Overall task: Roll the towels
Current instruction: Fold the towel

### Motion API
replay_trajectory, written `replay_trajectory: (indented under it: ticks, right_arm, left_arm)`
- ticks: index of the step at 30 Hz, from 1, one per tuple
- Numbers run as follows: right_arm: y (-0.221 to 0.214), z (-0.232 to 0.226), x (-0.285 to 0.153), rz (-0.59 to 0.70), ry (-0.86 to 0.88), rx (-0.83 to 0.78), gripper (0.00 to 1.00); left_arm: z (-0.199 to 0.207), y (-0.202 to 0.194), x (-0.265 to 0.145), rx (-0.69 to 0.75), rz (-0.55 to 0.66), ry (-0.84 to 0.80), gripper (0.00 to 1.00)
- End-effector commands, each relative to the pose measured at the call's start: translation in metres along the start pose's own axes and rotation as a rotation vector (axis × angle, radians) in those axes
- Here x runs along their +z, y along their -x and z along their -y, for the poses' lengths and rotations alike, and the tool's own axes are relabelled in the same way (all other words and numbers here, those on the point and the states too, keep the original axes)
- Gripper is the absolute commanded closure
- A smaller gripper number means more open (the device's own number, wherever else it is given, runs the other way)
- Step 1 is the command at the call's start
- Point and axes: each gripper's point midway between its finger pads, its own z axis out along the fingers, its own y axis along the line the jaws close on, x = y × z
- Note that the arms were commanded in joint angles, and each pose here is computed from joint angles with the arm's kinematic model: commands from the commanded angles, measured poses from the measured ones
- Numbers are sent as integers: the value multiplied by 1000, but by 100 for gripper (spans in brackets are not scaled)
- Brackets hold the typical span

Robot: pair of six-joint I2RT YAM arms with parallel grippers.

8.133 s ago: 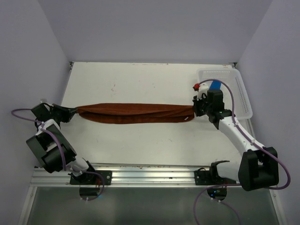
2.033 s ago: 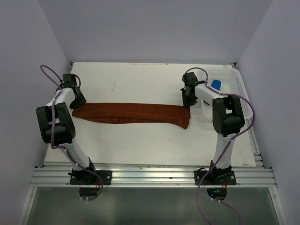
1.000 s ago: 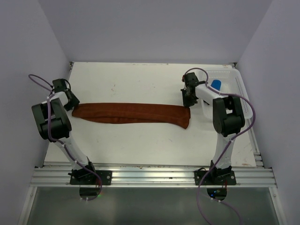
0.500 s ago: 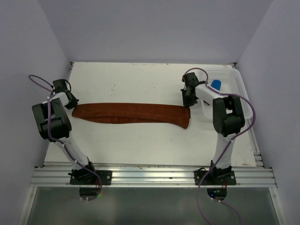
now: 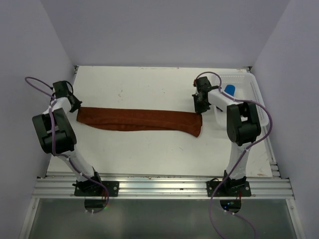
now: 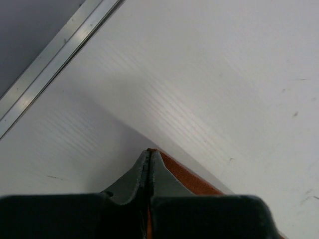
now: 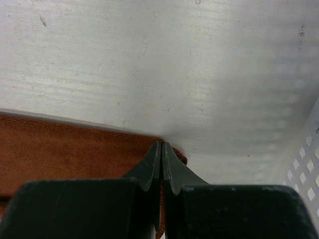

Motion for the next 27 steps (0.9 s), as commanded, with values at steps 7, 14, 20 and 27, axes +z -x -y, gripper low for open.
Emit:
replay_trajectory:
  ticks: [7, 14, 20, 27]
  right_arm:
    - [44, 9, -74, 178, 28, 22, 100]
    - [63, 31, -113, 281, 42, 94, 100]
    - [76, 35, -143, 379, 75, 106, 100]
    - [90, 30, -179, 492, 126, 108, 100]
  left_arm:
    - [39, 72, -78, -106, 224, -163, 100]
    - [38, 94, -108, -148, 297, -218, 100]
    - [37, 105, -126, -177, 340, -272, 100]
    - [41, 117, -150, -180, 386, -331, 100]
